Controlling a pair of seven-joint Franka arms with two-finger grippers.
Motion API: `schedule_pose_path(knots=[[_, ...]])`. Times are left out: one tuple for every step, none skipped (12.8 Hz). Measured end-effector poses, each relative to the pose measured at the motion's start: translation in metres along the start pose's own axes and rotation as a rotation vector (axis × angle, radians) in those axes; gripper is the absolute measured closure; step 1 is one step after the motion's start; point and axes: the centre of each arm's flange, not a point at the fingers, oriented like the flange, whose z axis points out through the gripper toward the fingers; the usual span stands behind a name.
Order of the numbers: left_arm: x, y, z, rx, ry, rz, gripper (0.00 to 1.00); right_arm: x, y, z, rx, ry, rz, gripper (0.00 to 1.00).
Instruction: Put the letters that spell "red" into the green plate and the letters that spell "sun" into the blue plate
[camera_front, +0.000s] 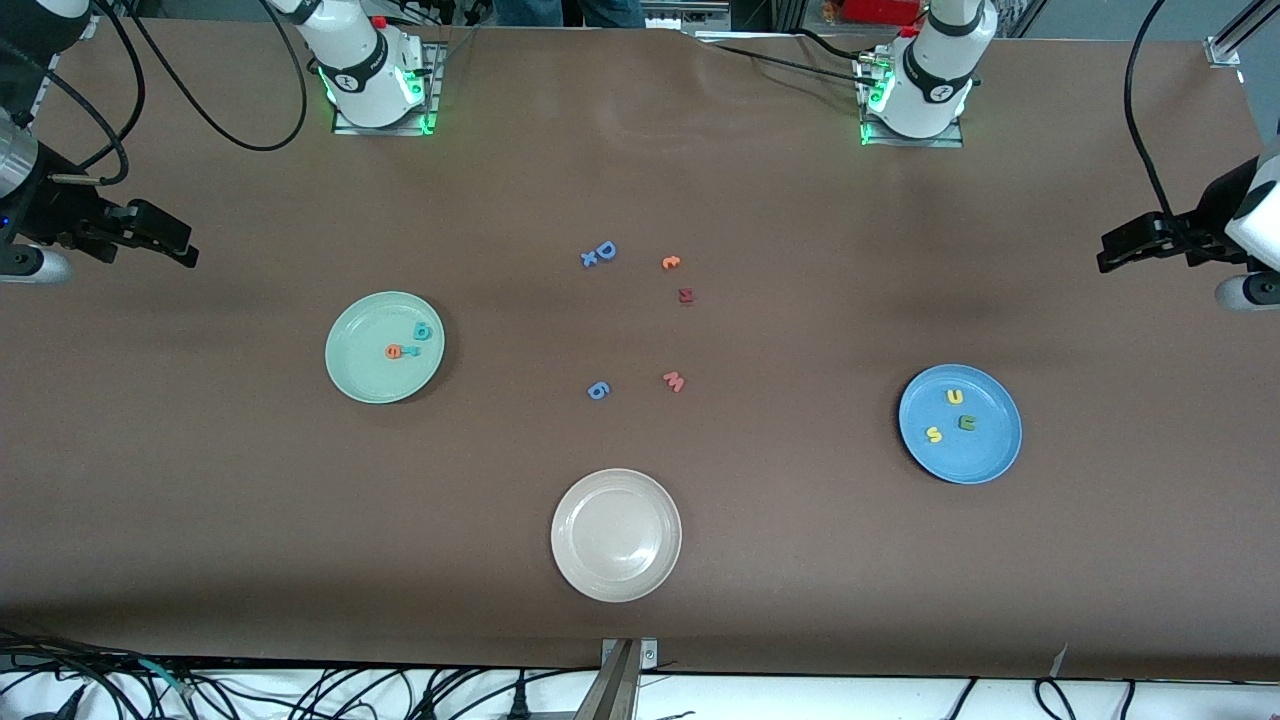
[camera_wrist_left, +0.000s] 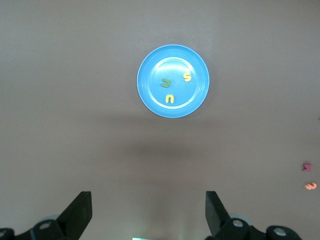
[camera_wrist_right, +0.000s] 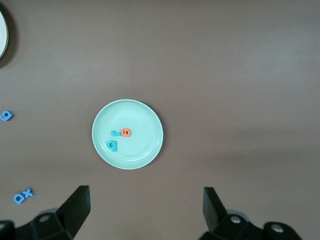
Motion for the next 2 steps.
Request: schedule_pose_path(knots=[[-0.0018, -0.0003, -0.0009, 0.000, 0.001, 0.005, 0.00, 0.0000, 0.0000, 0.0000, 0.000, 0.000, 0.000, 0.00], [-0.0037, 0.0012, -0.0027, 0.000, 0.004, 0.009, 0.00, 0.0000, 0.0000, 0.0000, 0.000, 0.000, 0.000, 0.00]])
